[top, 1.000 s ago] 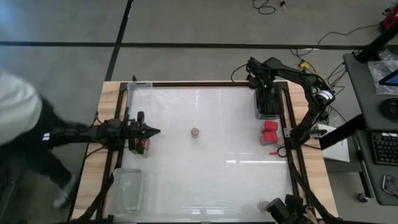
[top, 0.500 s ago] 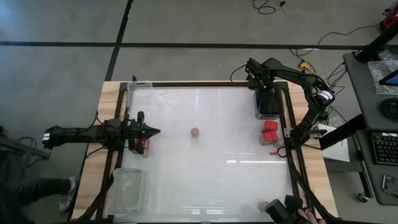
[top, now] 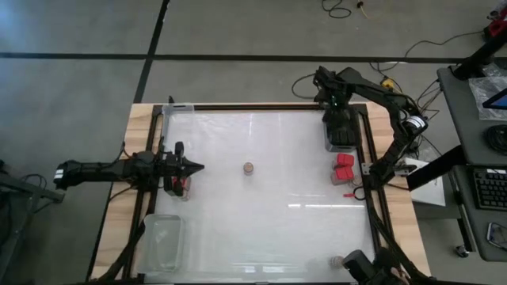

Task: Sort spices by type
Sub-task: Put the black seasoning can into the black bin

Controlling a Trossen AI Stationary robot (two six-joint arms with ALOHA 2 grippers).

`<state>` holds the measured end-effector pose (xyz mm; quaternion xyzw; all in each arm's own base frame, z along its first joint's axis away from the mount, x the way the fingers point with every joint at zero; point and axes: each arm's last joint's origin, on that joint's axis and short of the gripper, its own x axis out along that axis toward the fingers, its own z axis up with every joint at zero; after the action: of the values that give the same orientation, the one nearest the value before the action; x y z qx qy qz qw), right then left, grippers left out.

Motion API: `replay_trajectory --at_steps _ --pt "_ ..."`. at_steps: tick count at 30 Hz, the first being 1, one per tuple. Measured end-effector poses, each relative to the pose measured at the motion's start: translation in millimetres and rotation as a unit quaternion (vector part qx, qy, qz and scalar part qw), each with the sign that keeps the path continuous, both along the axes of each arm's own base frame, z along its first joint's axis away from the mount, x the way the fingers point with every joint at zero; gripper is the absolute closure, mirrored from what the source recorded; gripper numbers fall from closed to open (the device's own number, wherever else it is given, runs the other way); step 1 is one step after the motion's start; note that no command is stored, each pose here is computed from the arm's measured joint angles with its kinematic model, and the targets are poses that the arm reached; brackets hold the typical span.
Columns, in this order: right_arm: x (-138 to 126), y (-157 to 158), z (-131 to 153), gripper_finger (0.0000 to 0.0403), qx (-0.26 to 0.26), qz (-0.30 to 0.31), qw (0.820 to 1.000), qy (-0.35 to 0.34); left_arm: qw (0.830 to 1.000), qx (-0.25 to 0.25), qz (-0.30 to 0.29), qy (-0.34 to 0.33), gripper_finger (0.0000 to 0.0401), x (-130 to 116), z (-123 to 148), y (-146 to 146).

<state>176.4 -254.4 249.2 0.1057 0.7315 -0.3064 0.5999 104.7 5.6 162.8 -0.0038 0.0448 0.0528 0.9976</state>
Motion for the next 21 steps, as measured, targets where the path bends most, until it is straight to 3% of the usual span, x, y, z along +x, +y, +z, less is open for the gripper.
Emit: replay_trajectory --at_steps 4,7,13,21 --pt "-6 -5 5 0.0153 -0.039 -0.145 0.988 -0.033 1.000 0.000 0.000 0.000 0.0401 0 0 0" --pt "-10 -6 2 0.0174 -0.048 -0.216 0.975 -0.037 1.000 0.000 0.000 0.000 0.0401 0 0 0" --pt "-16 -11 -1 0.0245 -0.068 -0.275 0.958 -0.038 1.000 0.000 0.000 0.000 0.0401 0 0 0" --pt "-15 -14 -5 0.0383 -0.077 -0.306 0.948 -0.039 1.000 0.000 0.000 0.000 0.0401 0 0 0"
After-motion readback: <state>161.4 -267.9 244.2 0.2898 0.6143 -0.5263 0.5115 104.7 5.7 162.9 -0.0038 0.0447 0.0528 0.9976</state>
